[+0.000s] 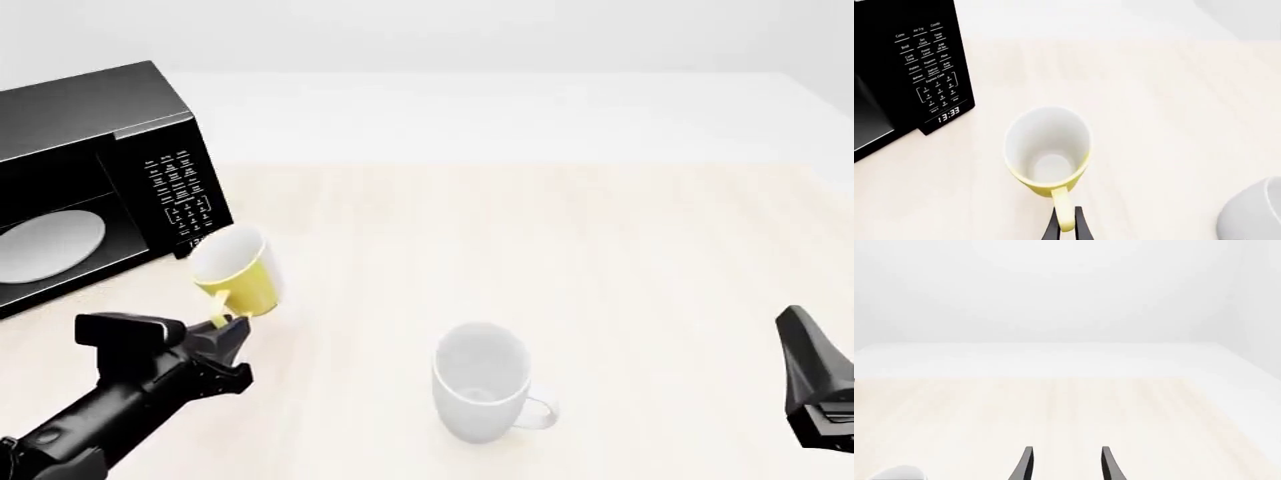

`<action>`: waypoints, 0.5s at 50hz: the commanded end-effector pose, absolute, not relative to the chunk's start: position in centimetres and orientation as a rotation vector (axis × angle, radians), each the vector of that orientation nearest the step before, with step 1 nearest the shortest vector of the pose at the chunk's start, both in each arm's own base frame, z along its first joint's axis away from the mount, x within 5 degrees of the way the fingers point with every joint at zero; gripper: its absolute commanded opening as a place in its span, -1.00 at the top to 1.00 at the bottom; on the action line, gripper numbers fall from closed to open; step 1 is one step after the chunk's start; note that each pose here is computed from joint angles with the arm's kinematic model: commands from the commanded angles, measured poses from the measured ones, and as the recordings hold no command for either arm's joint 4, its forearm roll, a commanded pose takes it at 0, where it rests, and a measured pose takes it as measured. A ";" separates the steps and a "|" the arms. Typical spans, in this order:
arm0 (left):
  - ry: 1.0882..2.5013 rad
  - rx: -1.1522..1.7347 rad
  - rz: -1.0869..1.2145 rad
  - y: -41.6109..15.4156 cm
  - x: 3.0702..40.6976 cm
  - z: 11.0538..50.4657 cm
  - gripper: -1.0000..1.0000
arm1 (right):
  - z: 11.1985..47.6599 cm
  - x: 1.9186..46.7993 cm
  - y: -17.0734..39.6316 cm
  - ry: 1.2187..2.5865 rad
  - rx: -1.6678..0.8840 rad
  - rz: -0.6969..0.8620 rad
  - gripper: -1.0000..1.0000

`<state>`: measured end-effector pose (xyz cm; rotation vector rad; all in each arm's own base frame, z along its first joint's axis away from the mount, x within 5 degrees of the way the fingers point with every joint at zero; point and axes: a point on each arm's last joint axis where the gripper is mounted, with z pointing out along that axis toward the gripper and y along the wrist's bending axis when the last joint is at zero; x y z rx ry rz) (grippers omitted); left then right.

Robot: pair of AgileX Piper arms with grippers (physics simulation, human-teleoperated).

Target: Put the yellow and white mug in the microwave and close it.

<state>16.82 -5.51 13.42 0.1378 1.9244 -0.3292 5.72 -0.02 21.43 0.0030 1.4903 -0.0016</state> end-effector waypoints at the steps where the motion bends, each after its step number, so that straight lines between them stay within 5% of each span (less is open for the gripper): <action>1: 1.849 0.149 -0.283 -4.5 15.4 15.3 1.00 | 21.4 5.7 0.0 1.490 0.002 -0.001 -1.00; 25: 1.802 -0.011 -0.051 -0.4 14.5 17.2 1.00 | 21.4 5.7 0.0 1.490 0.001 -0.001 -1.00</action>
